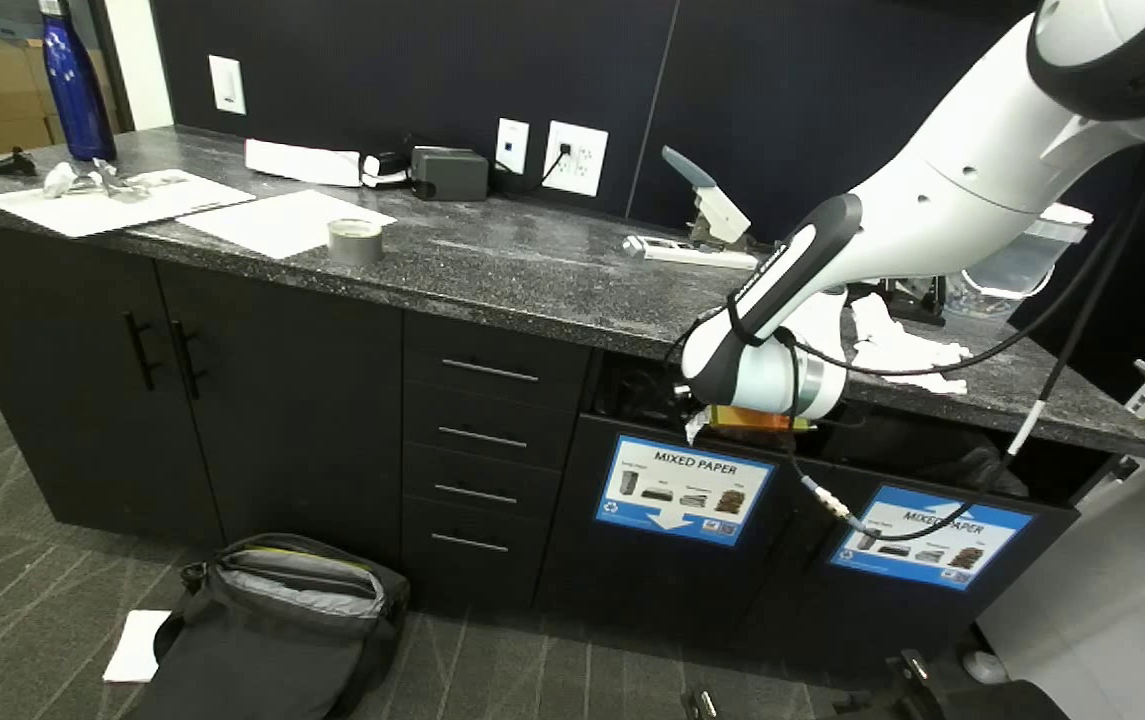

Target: Put the papers in the bin to the left

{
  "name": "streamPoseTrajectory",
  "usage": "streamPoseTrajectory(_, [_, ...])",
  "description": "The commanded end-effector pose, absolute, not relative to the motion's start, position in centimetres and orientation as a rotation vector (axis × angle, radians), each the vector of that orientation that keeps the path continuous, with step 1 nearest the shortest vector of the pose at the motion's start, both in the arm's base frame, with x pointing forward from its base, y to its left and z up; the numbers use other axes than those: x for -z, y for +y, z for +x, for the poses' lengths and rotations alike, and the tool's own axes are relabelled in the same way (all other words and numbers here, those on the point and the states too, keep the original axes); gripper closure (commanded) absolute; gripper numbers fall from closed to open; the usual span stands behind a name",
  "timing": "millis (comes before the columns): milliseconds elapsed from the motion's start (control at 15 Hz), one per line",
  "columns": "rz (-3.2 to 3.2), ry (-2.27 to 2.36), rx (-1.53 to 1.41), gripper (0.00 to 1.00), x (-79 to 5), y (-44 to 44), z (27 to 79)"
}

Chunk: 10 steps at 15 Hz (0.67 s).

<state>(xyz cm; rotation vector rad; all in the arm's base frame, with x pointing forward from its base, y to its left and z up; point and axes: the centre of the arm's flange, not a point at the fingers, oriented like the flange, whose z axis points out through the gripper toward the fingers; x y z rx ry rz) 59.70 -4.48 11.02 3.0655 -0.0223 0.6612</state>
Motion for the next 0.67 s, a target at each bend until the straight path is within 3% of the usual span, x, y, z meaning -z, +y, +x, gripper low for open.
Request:
streamPoseTrajectory(0, [3.015, -0.064, -0.827, 0.82, -10.1, -5.0, 61.8])
streamPoseTrajectory(600, [2.871, -0.201, -1.149, 0.82, -7.8, -6.3, 62.8])
